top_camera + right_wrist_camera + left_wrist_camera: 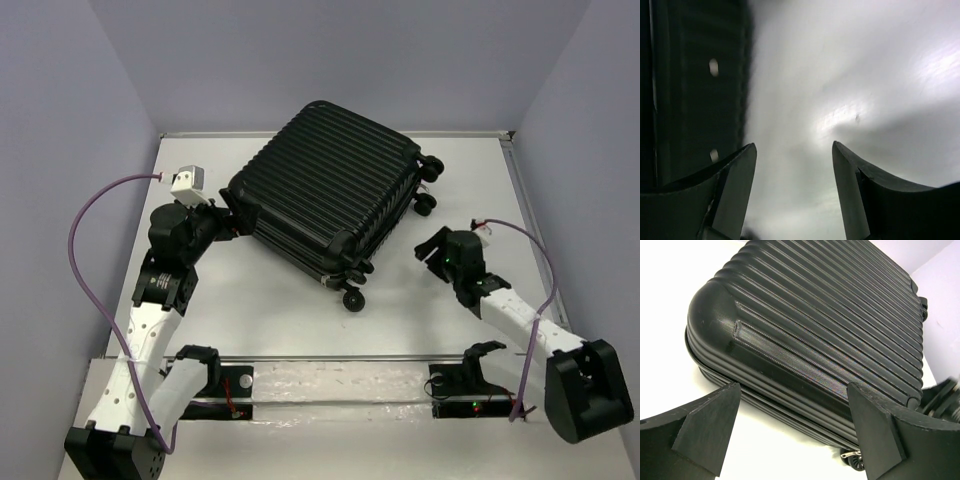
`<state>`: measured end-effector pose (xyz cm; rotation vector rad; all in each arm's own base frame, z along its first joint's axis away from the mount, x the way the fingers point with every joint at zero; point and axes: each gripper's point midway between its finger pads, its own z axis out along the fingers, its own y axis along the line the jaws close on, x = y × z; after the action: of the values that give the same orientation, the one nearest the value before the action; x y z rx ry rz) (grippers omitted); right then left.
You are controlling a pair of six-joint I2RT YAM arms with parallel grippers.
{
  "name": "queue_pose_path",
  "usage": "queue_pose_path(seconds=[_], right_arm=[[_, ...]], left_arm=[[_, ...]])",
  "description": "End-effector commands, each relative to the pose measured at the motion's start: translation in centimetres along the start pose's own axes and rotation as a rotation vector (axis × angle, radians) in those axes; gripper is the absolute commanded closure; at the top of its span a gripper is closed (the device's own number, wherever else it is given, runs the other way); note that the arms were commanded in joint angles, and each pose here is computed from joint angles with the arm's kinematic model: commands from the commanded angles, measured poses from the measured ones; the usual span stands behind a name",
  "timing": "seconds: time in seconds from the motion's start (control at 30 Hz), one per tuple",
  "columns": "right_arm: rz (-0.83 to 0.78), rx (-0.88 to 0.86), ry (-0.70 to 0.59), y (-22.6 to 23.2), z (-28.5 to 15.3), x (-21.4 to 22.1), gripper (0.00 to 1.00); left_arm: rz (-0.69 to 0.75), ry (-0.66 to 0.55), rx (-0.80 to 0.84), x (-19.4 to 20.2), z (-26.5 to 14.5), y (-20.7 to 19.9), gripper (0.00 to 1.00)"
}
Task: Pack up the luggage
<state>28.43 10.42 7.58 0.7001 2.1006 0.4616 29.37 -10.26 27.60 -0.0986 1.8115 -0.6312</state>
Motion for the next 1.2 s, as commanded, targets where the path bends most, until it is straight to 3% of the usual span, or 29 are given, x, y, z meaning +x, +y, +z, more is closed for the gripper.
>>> queue_pose_path(seconds=[0.0,0.33,0.4,0.5,0.67,0.77,0.8,0.9,1.07,1.17], right_arm=[[0.083,-0.088,-0.130,1.2,1.7,-9.0,0.31],[0.150,-0.135,-0.105,1.8,6.3,-12.8,0.30],[0.039,-0.137,-0.124,1.4,7.3,-13.5,0.34],[-0.127,-0.137,-0.086,0.3,9.5,-14.0,0.31],[-0.187,-0.237,-0.006,0.0,10.6,-14.9,0.24],[-0.292,-0.313,0.096,1.3,11.2,-15.3,0.18],[-0.284,-0.302,0.198,0.4,11.8,-13.5,0.16],[-0.392,-0.257,0.274,-1.0,12.9,-13.4,0.14],[-0.475,-0.390,0.268,0.1,13.6,-12.8,0.14],[-0.572,-0.385,0.232,0.2,14.1,-12.7,0.13]], left_arm=[[0.040,-0.069,0.004,-1.8,-0.5,-0.4,0.01],[0.047,-0.074,-0.035,-1.8,-0.6,0.3,0.01],[0.047,-0.070,-0.035,-1.7,-0.6,0.3,0.01],[0.046,-0.064,-0.033,-1.6,-0.4,0.3,0.01],[0.043,-0.051,-0.034,-1.4,-0.1,0.4,0.01],[0.044,-0.049,-0.028,-1.4,-0.1,0.2,0.01],[0.046,-0.045,-0.027,-1.3,0.0,0.2,0.01],[0.047,-0.043,-0.024,-1.3,0.0,0.0,0.01],[0.054,-0.022,-0.028,-1.1,0.6,-0.4,0.01],[0.062,-0.009,-0.026,-0.7,0.9,-0.6,0.01]])
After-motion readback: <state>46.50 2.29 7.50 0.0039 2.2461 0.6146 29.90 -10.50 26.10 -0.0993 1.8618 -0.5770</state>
